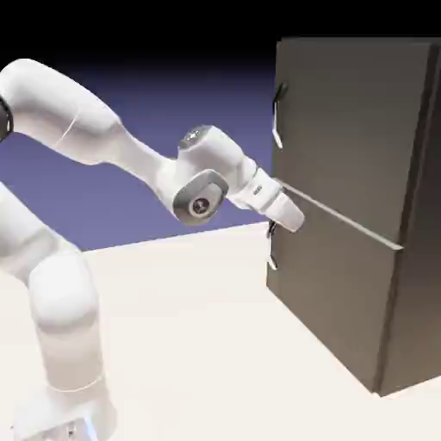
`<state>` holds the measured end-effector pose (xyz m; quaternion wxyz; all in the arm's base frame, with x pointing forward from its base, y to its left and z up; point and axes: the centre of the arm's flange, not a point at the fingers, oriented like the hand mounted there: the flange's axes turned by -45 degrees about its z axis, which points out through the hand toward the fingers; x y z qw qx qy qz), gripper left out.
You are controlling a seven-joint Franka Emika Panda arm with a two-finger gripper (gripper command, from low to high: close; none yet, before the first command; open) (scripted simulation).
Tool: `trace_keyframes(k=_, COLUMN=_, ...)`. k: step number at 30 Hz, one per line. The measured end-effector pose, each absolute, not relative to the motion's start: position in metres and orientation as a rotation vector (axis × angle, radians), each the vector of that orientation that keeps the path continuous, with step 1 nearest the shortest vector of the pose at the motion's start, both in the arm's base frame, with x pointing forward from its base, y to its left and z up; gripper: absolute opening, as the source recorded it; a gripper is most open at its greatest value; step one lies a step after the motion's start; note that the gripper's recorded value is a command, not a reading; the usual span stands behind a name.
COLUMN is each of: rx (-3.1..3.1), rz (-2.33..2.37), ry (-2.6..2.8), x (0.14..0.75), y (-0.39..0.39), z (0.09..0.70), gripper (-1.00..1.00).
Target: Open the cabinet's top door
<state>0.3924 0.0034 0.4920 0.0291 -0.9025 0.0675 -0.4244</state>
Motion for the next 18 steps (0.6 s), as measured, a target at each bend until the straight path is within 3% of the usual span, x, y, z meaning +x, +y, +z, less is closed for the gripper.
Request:
trace_keyframes(k=9, rx=-2.182, rz=-1.427, ry=0.935, x=0.386, y=0.017, z=0.593, gripper=0.0)
trace_keyframes(k=18, rx=-1.508, rz=-1.298, ry=1.303, x=0.369, y=0.062, z=0.663, gripper=0.0)
